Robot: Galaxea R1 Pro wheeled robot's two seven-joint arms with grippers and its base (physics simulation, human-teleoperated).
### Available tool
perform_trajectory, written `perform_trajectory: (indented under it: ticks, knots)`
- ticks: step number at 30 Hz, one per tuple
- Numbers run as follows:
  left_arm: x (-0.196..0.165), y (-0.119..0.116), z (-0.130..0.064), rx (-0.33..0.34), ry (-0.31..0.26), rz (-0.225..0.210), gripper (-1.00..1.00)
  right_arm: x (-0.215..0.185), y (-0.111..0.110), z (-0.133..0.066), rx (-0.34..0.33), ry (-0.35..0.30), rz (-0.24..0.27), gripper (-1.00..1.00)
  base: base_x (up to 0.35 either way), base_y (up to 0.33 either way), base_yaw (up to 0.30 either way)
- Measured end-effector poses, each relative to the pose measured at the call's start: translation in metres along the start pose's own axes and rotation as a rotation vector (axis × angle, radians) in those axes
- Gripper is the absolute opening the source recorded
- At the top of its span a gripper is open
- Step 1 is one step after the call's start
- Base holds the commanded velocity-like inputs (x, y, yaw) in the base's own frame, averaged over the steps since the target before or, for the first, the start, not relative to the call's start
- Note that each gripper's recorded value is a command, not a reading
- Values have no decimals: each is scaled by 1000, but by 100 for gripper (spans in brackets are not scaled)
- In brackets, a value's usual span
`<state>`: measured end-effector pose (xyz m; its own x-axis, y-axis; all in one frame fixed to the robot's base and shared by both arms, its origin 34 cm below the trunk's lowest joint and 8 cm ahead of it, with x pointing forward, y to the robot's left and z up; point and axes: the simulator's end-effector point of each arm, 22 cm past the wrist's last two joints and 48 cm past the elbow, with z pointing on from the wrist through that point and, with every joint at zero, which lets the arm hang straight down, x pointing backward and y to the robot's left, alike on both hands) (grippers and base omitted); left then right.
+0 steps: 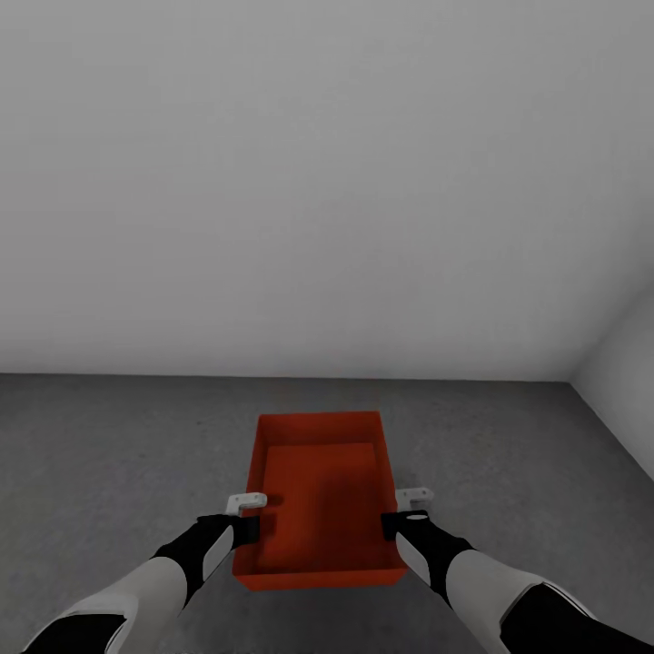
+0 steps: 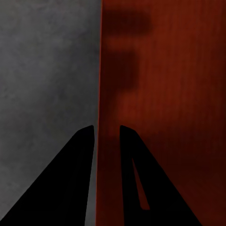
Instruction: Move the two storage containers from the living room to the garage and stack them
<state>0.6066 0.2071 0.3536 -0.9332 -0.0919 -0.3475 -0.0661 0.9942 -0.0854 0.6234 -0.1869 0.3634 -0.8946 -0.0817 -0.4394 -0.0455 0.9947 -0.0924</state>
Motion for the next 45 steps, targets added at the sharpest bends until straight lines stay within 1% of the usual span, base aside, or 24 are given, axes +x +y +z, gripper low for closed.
perform_trajectory:
  ticks: [6, 15, 22, 45]
  knots:
    - [0, 0, 0, 0, 1, 0, -100, 0, 0, 0, 0, 1, 0, -100, 0, 0, 0]
    - [10, 2, 17, 0, 1, 0, -100, 12, 2, 16, 0, 1, 0, -100, 0, 0, 0]
    - [10, 2, 17, 0, 0, 0, -100, 12, 2, 16, 0, 0, 0, -100, 0, 0, 0]
    - [37, 7, 59, 0, 0, 0, -100, 43, 7, 55, 0, 0, 0, -100, 0, 0, 0]
